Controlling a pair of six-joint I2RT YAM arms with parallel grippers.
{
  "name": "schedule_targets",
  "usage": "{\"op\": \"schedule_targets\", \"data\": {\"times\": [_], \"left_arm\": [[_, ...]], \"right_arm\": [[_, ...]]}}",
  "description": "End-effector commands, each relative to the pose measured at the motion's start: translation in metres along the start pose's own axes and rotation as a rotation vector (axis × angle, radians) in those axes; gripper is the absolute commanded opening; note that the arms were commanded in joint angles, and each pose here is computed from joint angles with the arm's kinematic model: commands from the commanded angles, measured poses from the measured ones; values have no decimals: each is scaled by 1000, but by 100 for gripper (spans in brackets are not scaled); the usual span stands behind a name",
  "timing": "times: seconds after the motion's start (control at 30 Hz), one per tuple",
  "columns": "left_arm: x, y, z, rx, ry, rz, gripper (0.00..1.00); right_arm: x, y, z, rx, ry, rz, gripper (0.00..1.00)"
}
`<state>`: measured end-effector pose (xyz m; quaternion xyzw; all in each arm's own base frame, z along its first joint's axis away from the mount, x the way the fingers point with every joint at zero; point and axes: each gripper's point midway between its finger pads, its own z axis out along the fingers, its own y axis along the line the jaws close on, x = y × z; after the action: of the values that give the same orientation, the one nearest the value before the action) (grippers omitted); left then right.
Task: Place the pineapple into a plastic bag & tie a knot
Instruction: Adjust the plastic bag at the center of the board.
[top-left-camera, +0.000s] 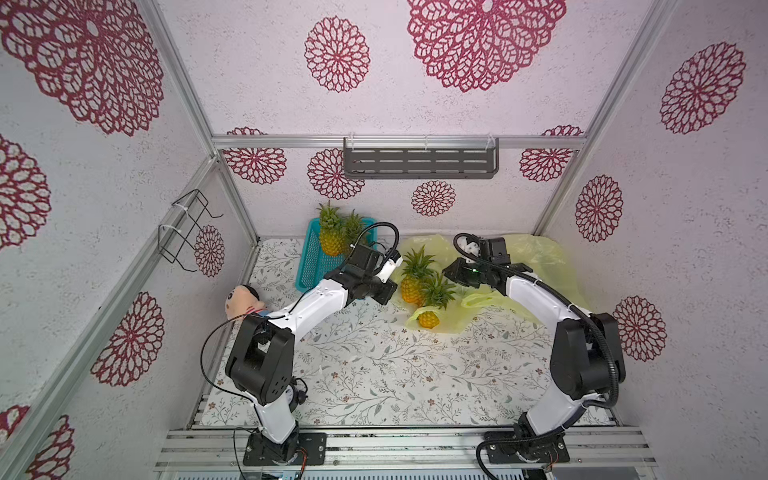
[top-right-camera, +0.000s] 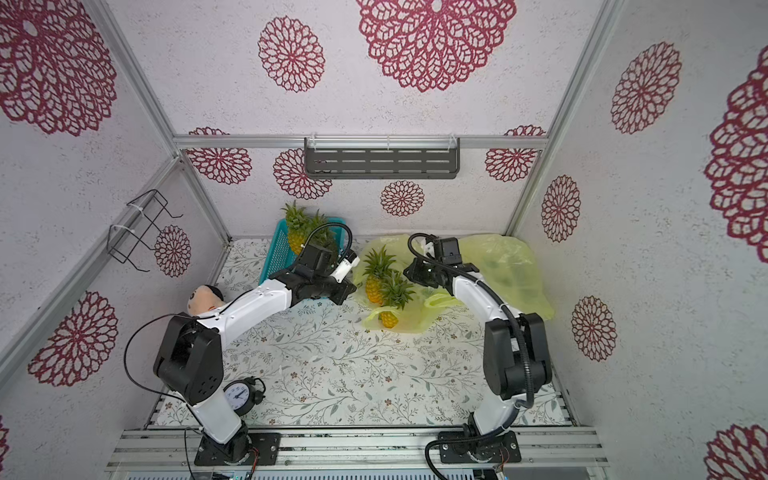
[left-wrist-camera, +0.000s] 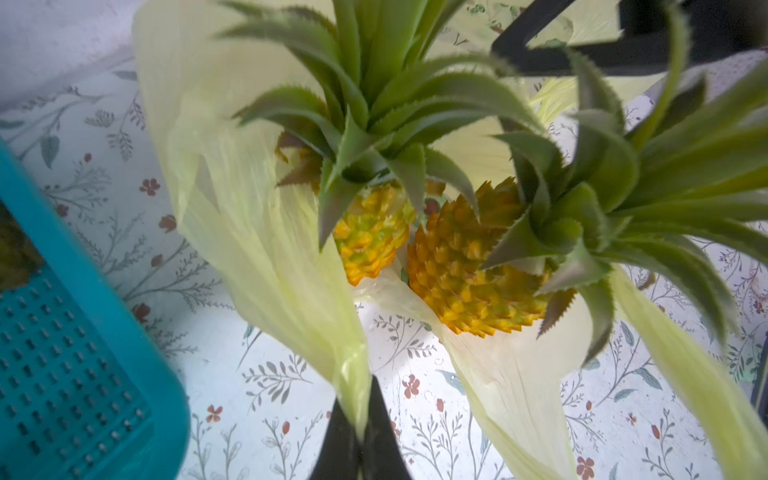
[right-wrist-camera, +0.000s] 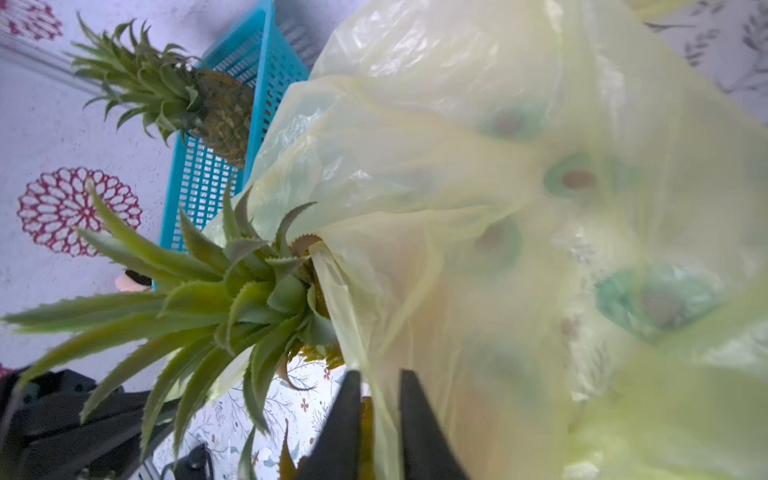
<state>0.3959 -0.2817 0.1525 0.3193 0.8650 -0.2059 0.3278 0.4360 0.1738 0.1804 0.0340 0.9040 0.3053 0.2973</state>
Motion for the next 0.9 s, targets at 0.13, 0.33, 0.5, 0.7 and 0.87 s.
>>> {"op": "schedule_targets", "data": {"times": [0.13, 0.33, 0.5, 0.7, 0.87], "left_arm": [[-18, -4, -14, -21, -77, -61, 0], [-18, -5, -15, -21, -108, -89, 0], [-15, -4, -11, -21, -100, -83, 0], [-17, -5, -9, -9, -94, -69, 0], [-19, -9, -8, 12, -91, -69, 0]], "right_arm": [[22, -18, -80, 205, -92, 68, 53], [79, 0, -109, 182, -81, 122, 61], [111, 47, -110, 37, -84, 200, 62], [123, 100, -95, -153, -138, 265, 62], [131, 111, -75, -175, -178, 295, 61]]}}
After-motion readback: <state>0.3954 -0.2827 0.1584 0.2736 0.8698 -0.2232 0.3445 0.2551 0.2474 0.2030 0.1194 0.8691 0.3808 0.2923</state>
